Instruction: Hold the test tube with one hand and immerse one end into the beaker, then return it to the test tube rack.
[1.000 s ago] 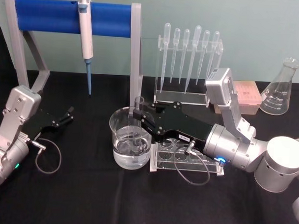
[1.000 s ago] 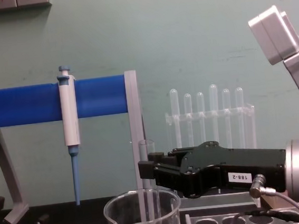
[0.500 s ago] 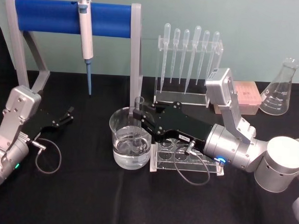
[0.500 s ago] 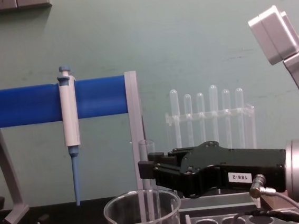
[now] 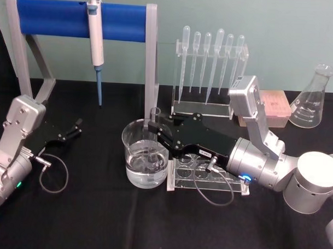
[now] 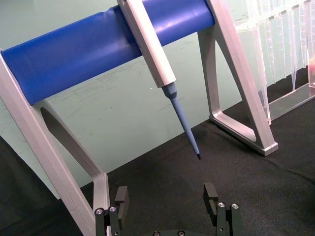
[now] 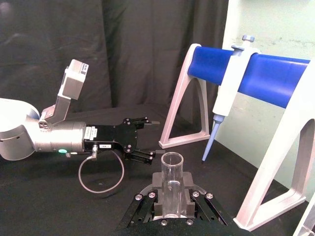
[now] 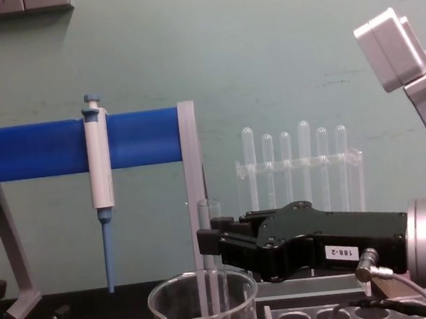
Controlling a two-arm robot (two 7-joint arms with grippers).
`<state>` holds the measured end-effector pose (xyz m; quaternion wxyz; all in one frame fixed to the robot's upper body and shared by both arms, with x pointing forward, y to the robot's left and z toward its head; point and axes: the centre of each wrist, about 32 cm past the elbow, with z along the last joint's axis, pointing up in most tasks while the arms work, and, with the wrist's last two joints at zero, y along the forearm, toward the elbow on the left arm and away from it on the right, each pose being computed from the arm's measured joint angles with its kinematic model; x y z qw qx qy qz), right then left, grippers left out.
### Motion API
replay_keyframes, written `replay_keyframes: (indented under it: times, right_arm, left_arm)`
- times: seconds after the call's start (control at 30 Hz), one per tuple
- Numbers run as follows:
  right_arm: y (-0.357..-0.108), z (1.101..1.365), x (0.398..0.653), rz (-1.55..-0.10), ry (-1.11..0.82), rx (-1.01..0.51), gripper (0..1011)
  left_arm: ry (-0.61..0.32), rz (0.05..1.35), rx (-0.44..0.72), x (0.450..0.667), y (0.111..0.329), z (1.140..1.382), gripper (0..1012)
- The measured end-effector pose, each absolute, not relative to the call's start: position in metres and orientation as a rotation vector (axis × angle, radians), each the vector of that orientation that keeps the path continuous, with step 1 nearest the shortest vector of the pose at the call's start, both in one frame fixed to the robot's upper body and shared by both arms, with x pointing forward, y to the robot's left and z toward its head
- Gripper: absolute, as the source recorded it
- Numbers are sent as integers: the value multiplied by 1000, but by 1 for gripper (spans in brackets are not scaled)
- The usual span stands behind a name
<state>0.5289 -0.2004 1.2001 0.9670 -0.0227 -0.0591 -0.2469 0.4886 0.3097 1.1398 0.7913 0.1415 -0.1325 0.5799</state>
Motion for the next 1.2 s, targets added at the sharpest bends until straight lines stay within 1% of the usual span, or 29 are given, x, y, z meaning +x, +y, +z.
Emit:
replay_keyframes:
  times: [1.2]
  right_arm:
    - [-200,1200,529,-499,-120,-46,244]
  left_arm:
    - [-285,1248,304,489,310,1140,1000]
